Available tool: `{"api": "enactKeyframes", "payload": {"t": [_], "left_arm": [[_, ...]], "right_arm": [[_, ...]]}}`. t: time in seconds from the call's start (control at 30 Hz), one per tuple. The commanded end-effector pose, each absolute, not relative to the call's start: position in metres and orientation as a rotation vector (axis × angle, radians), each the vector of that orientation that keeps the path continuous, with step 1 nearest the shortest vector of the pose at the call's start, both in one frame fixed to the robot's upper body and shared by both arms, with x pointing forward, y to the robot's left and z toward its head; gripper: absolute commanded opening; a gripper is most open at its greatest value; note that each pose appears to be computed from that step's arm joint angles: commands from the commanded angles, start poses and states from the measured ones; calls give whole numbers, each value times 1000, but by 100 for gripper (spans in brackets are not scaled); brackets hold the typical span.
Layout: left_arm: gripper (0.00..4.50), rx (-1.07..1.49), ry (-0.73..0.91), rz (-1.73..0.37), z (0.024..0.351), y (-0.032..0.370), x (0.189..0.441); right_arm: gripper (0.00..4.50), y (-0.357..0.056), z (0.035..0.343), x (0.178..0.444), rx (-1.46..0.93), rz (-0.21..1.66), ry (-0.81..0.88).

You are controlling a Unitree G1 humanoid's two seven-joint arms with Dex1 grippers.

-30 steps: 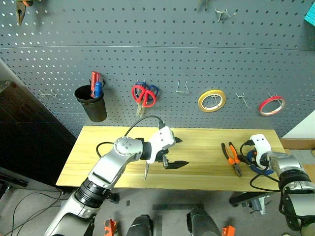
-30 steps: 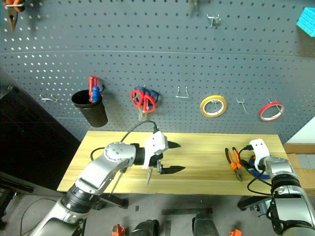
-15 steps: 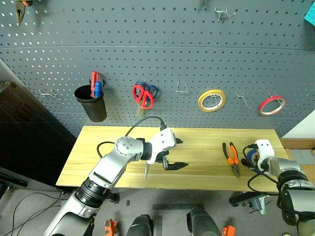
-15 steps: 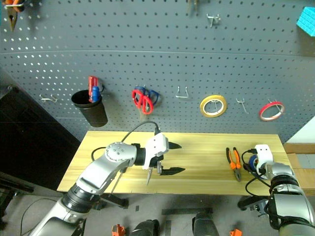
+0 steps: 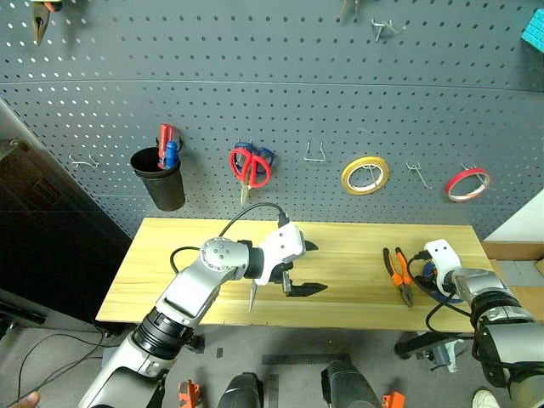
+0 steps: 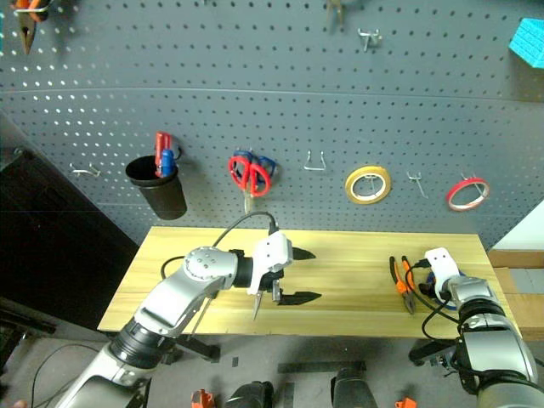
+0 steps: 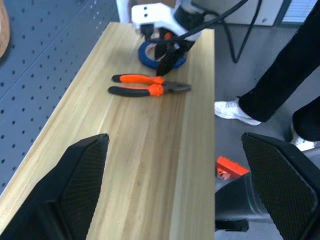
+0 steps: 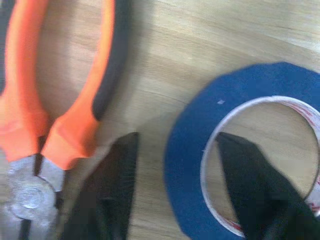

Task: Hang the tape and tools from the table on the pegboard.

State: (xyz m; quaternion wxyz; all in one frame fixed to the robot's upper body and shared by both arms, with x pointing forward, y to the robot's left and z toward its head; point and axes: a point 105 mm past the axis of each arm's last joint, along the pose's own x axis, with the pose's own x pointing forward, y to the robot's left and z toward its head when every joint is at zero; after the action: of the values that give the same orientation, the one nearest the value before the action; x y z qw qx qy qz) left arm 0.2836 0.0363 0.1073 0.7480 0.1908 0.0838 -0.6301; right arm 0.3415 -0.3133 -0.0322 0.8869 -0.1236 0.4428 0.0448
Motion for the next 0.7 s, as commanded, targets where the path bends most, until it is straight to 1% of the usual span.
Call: {"api": "enactKeyframes", "payload": {"t": [0.03, 0.1, 0.23, 0.3, 0.4, 0.5, 0.57, 0.7], "left_arm": [[450, 422, 121, -1414, 118, 34, 276], [450, 433, 120, -1412, 117, 35, 276], [450, 423, 98, -1391, 121, 38, 279], [450, 410, 90, -1374, 124, 40, 281], [450, 394, 72, -1341, 128, 46, 284], [450, 356, 46, -1309, 134, 53, 286], [450, 328, 32, -1307, 137, 54, 284], [450, 298, -10, -1292, 145, 55, 282]], "right_arm": [[122, -310, -58, 318, -142, 52, 1024], [70, -307, -60, 317, -105, 41, 1025], [69, -306, -64, 317, -124, 35, 1011], [69, -308, -59, 323, -177, 28, 967], [69, -313, -38, 340, -243, 20, 844], [69, -318, 0, 355, -359, 5, 656], [68, -309, 20, 354, -427, 17, 554], [68, -275, 48, 334, -513, 41, 398]]}}
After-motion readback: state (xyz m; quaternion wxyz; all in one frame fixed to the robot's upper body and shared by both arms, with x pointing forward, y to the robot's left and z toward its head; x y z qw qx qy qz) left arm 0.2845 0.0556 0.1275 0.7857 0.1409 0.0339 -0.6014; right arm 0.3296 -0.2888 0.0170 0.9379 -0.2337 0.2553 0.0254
